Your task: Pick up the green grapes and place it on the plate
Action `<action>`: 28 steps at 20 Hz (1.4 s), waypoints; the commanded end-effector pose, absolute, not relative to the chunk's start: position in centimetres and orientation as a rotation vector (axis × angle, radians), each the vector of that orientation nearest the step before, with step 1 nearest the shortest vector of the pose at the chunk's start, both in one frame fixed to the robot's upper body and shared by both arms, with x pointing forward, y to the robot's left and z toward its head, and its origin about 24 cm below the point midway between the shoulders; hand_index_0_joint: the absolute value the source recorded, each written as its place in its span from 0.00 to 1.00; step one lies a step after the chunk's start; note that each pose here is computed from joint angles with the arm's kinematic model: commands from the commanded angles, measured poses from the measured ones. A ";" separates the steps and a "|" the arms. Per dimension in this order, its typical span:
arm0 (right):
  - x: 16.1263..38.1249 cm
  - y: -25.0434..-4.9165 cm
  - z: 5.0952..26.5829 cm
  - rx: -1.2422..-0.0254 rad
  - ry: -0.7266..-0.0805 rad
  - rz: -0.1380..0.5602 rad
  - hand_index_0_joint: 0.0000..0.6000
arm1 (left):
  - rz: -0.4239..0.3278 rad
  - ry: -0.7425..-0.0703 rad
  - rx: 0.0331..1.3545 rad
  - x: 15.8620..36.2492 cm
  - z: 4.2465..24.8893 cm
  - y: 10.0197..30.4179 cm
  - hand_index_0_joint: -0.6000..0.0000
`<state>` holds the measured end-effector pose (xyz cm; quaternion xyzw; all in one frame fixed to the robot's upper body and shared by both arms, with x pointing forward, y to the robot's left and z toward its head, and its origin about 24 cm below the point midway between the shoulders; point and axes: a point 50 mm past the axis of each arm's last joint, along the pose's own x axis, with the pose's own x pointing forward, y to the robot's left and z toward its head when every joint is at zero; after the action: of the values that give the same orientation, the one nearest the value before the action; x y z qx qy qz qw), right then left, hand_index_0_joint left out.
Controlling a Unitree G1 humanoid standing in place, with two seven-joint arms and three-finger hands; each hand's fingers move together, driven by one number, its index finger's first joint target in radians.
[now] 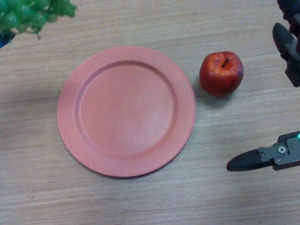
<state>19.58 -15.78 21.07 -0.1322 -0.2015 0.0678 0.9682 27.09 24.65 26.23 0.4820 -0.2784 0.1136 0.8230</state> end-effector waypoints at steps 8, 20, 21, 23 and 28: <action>18.2 -15.5 23.6 -0.315 -0.621 0.116 0.00 | -0.040 -0.646 1.043 23.2 27.1 22.0 0.08; 18.5 -15.4 24.0 -0.333 -0.622 0.116 0.00 | -0.018 -0.604 0.905 22.9 26.9 23.2 1.00; 18.6 -15.5 24.2 -0.329 -0.624 0.118 0.00 | -0.004 -0.604 0.791 22.8 26.8 23.4 1.00; 18.6 -15.6 24.5 -0.322 -0.630 0.119 0.00 | -0.029 -0.541 0.561 22.5 26.3 24.0 1.00; 18.7 -15.8 25.7 -0.348 -0.678 0.124 0.00 | -0.135 -0.429 0.101 21.3 24.2 26.2 1.00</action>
<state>20.29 -15.69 23.34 -0.1537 -0.2344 0.0758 0.9569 22.81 25.17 20.68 0.0034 -0.1097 -0.0970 0.9892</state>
